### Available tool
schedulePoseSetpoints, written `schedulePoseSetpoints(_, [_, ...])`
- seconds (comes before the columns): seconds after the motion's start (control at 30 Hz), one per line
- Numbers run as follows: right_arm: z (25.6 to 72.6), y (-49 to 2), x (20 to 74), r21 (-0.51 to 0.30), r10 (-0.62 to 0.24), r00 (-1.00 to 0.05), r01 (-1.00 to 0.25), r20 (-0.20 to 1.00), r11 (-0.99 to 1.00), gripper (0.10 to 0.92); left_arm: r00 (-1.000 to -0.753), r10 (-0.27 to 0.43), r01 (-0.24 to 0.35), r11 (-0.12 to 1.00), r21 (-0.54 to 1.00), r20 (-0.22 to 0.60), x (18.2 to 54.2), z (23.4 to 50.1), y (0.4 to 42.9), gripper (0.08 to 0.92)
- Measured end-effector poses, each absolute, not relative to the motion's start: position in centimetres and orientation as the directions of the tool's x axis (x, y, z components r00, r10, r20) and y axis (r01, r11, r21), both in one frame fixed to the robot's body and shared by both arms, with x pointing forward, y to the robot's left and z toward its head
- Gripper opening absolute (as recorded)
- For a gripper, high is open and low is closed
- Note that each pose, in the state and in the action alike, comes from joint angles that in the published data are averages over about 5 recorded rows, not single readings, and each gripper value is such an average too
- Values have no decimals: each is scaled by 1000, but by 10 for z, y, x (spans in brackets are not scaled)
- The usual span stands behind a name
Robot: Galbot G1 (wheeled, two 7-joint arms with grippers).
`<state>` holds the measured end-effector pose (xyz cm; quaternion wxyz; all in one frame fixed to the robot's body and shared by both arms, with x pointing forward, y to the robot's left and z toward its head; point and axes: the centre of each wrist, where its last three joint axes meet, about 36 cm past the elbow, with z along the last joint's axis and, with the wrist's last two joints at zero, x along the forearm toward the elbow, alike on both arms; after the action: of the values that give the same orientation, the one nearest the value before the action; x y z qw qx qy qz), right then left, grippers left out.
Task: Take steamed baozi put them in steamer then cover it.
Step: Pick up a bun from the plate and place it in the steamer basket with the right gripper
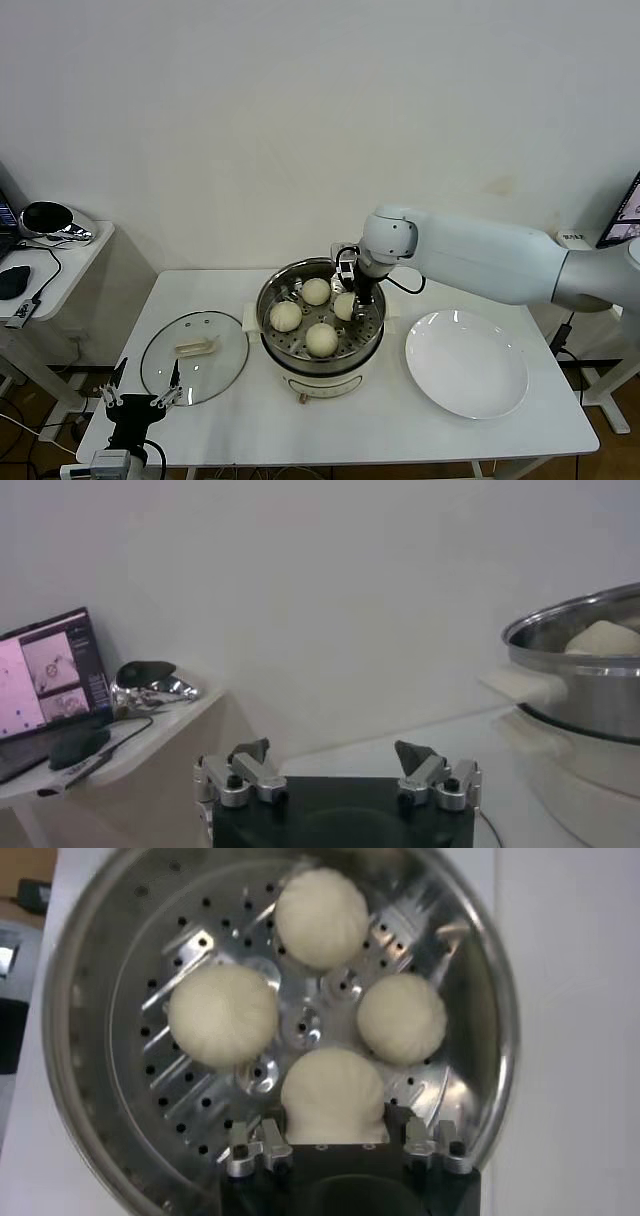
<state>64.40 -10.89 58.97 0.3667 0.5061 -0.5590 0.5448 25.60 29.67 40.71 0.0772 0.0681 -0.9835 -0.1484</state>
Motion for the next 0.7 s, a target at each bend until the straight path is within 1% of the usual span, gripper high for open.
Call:
schedulePoseSetpoints(0.2, [581, -109, 645, -243, -159, -224, -964, 961, -107, 610, -979, -158, -112, 946, 303, 131, 256, 407, 297, 823])
schedulePoseSetpoints(0.3, [582, -109, 645, -246, -164, -227, -964, 960, -106, 663, -978, -159, -113, 946, 304, 132, 255, 407, 298, 823])
schedulePoseSetpoints(0.37, [585, -110, 644, -248, -171, -229, -963, 958, -103, 723, -978, -160, -114, 946, 304, 131, 255, 408, 298, 823])
schedulePoseSetpoints(0.47, [592, -114, 643, -257, -187, -236, -962, 954, -96, 792, -979, -161, -115, 946, 304, 129, 256, 408, 298, 823])
schedulePoseSetpoints(0.57, [603, -121, 640, -271, -211, -248, -959, 945, -86, 818, -979, -160, -116, 946, 304, 127, 257, 409, 298, 823])
schedulePoseSetpoints(0.7, [612, -135, 632, -297, -259, -270, -952, 927, -70, 822, -979, -159, -114, 947, 302, 129, 258, 407, 298, 823])
